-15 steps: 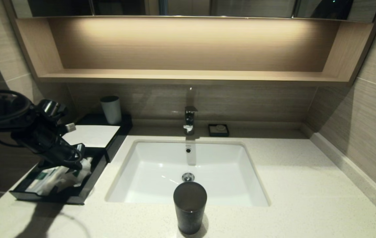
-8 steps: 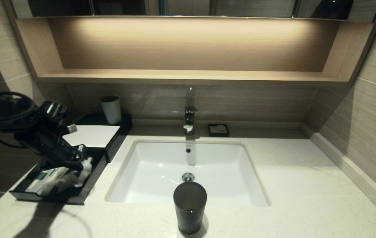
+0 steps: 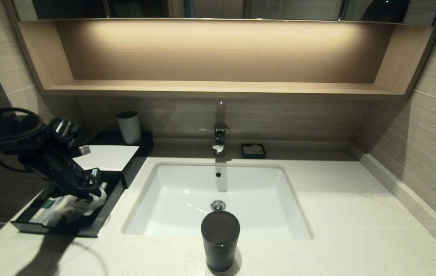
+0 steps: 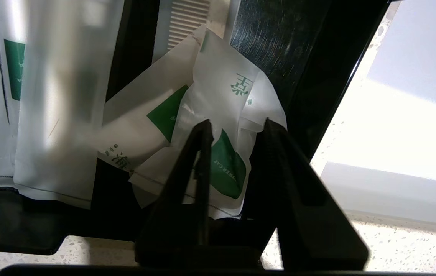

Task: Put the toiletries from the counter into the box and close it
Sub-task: Place the bathroom toiletry into the drawer

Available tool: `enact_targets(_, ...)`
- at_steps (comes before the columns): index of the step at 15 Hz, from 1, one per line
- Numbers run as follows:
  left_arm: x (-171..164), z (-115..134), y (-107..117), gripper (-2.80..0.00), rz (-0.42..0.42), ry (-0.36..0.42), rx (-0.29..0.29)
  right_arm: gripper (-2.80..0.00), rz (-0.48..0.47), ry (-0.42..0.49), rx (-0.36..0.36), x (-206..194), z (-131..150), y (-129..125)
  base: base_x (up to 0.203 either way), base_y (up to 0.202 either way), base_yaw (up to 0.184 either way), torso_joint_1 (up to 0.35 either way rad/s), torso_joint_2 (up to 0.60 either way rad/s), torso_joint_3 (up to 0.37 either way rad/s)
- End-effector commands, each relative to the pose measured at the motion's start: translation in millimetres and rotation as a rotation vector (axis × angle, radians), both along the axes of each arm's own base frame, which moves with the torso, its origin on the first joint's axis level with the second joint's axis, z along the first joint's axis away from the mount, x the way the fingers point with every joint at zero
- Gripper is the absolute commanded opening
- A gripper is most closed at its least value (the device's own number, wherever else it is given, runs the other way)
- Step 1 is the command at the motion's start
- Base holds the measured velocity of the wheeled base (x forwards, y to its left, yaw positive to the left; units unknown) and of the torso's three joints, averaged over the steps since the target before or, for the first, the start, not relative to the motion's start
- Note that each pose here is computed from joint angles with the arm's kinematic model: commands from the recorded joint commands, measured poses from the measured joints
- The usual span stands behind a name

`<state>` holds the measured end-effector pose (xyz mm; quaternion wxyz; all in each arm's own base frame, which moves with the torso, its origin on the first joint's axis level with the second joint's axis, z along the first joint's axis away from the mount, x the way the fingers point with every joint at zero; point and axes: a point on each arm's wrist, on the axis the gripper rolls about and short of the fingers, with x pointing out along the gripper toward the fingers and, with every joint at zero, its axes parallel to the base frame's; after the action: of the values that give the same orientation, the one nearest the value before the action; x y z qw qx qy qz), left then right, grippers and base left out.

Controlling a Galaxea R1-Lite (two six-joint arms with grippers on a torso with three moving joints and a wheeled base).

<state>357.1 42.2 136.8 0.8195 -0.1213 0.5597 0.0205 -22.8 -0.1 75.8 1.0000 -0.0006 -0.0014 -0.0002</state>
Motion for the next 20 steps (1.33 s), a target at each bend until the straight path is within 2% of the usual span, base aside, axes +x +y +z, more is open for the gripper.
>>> enact_targets(1, -0.7, 0.4, 0.0, 0.00, 0.001, 0.003, -0.002, -2.80, 0.000, 0.001, 0.000, 0.1, -0.4, 0.0, 0.000, 0.000, 0.000, 0.000, 0.00, 0.000)
enact_targets(4, -3.8, 7.4, -0.4, 0.00, 0.005, -0.015, -0.003, -2.80, 0.000, 0.001, 0.000, 0.1, -0.4, 0.0, 0.000, 0.000, 0.000, 0.000, 0.00, 0.000)
enact_targets(10, -23.3, 40.5, -1.9, 0.00, 0.015, -0.092, 0.008, -2.80, 0.000, 0.001, 0.000, 0.1, -0.4, 0.0, 0.000, 0.000, 0.000, 0.000, 0.00, 0.000)
enact_targets(15, -40.9, 51.9, -4.1, 0.00, 0.014, -0.095, 0.010, -2.80, 0.000, 0.001, 0.000, 0.1, -0.4, 0.0, 0.000, 0.000, 0.000, 0.000, 0.00, 0.000)
enact_targets(16, -44.3, 53.3, -4.5, -2.80, 0.013, -0.097, 0.010, -2.80, 0.000, 0.000, 0.000, 0.0, 0.0, 0.0, 0.000, 0.000, 0.000, 0.000, 0.00, 0.000)
enact_targets(20, -69.2, 62.2, -11.2, -2.80, 0.051, -0.104, -0.018, -2.80, 0.000, 0.001, 0.000, 0.1, -0.4, 0.0, 0.000, 0.000, 0.000, 0.000, 0.00, 0.000)
